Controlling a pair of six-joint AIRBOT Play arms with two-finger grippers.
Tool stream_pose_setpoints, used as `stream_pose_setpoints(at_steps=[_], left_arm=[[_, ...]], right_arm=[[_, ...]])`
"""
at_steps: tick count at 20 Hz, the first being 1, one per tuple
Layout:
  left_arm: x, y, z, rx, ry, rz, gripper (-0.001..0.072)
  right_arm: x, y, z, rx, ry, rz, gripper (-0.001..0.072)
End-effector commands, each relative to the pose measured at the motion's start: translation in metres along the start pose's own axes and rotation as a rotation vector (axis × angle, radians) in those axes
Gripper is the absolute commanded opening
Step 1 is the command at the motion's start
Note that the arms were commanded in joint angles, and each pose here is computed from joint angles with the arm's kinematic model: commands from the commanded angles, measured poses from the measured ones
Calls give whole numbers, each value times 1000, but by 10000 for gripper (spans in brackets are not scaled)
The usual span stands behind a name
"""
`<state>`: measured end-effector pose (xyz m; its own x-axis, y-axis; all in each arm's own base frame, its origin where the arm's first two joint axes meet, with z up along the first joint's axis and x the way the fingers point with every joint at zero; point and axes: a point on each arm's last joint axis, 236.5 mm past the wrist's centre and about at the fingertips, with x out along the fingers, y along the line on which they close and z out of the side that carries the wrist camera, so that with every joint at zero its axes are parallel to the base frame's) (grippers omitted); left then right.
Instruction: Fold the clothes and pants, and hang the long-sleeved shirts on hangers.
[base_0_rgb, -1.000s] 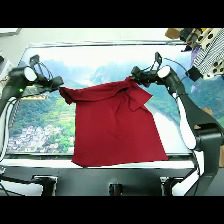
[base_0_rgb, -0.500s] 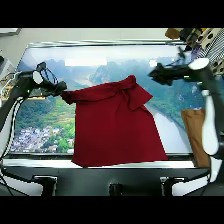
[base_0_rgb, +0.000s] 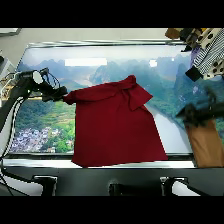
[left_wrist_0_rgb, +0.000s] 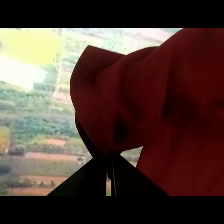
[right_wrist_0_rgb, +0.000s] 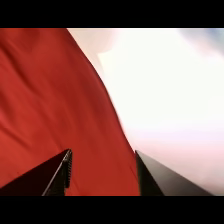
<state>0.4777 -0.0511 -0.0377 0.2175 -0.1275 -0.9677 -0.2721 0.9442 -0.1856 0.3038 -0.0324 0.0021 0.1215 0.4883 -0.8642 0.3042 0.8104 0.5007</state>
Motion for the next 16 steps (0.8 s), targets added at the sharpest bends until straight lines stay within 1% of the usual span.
stream_pose_setpoints(at_steps=[1,4,8,11,16], left_arm=[[0,-1,-9,-5,39,-5,14],[0,0,-14,0,58,1,13],[0,0,-15,21,63,2,13],[0,0,-15,21,62,2,14],[0,0,-14,21,61,2,14]], right_arm=[[41,-34,-83,74,151,-40,476],[62,-50,-119,94,213,-75,476],[79,-56,-140,113,254,-70,476],[85,-58,-146,113,262,-71,476],[90,-65,-136,113,208,-92,475]])
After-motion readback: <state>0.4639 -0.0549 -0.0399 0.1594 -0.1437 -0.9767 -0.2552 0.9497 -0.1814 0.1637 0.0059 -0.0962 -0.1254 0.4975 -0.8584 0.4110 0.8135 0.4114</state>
